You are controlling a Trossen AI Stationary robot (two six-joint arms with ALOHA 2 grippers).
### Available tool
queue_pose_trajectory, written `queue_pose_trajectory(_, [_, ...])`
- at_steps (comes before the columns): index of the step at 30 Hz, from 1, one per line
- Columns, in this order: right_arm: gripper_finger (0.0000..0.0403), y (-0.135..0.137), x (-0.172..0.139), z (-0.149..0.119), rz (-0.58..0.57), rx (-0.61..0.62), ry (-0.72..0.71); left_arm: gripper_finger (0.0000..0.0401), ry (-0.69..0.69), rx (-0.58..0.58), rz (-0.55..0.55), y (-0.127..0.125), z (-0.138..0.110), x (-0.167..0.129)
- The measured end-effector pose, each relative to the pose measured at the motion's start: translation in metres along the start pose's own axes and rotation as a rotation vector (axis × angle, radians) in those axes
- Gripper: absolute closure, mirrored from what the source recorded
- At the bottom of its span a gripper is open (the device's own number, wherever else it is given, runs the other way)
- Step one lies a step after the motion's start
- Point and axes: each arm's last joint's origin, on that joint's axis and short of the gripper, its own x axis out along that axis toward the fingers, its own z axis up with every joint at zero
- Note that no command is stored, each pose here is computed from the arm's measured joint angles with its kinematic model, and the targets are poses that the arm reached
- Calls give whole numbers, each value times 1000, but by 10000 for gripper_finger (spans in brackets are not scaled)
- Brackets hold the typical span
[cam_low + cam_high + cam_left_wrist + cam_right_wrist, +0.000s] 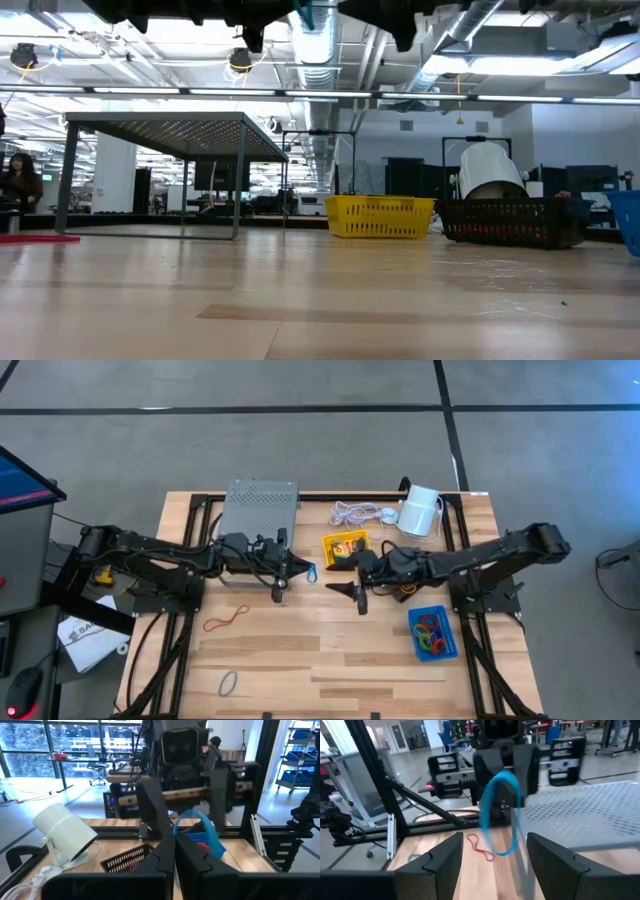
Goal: Pick & Place Office Desk Supplies
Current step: Put the blue rubber band into the black bin
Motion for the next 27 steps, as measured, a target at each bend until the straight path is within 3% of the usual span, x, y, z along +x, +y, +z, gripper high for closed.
queue_pose_trajectory(23, [188,5,59,-9,35,-14,32,401,-12,-8,-25,-5,1,0])
queue_pose_trajectory(27, [230,6,58,-3,29,-24,67,401,-4,-9,-34,-6,0,0])
